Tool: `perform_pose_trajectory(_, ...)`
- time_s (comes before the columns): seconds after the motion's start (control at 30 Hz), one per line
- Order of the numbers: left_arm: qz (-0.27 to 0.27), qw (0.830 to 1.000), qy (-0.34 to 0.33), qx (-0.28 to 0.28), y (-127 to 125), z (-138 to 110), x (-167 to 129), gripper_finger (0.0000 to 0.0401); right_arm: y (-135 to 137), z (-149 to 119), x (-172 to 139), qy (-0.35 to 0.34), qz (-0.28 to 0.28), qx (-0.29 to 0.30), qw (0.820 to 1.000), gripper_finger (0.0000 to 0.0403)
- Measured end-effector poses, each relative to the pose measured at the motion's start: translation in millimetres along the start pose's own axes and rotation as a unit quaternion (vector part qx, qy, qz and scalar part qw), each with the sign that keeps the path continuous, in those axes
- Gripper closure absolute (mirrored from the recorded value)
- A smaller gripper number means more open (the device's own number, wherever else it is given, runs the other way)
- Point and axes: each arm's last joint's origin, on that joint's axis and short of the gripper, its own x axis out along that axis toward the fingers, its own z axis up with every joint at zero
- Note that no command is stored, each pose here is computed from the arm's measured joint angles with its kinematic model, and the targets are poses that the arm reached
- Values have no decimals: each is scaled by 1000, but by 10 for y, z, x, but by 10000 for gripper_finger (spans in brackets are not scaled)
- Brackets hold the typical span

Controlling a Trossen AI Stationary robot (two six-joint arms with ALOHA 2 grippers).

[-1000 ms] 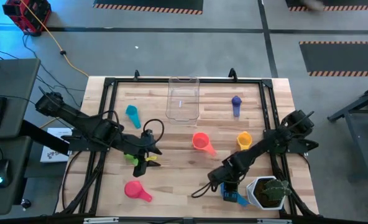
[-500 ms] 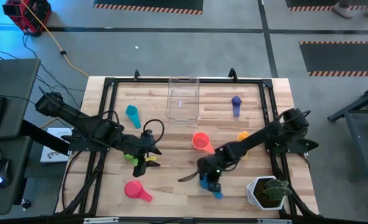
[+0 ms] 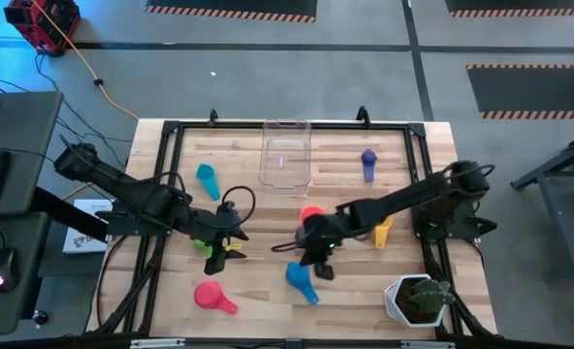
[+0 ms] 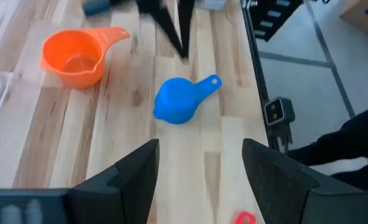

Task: Nest measuring cups in basket
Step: Stack the red measuring cup on top of the orange measuring cup

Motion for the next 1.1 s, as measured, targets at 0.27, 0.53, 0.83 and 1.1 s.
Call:
perform_pose_trajectory(0.27, -6, 1000, 9, 1, 3, -16, -28, 181, 48, -434, -534, -3, -53, 66, 996, 403)
perform_pose_trajectory(0.53, -6, 1000, 15, -1, 6, -27, -28, 181, 64, -929, -669, -94, -49, 181, 978, 403)
perform_pose_trajectory(0.83, -120, 987, 110, 10, -136, -107, 256, 181, 36, -997, -641, -142, -27, 211, 967, 403)
perform_pose_trajectory(1.1, -163, 942, 236, 174, -481, -288, 935, 181, 29, -997, -642, -145, -38, 209, 966, 403)
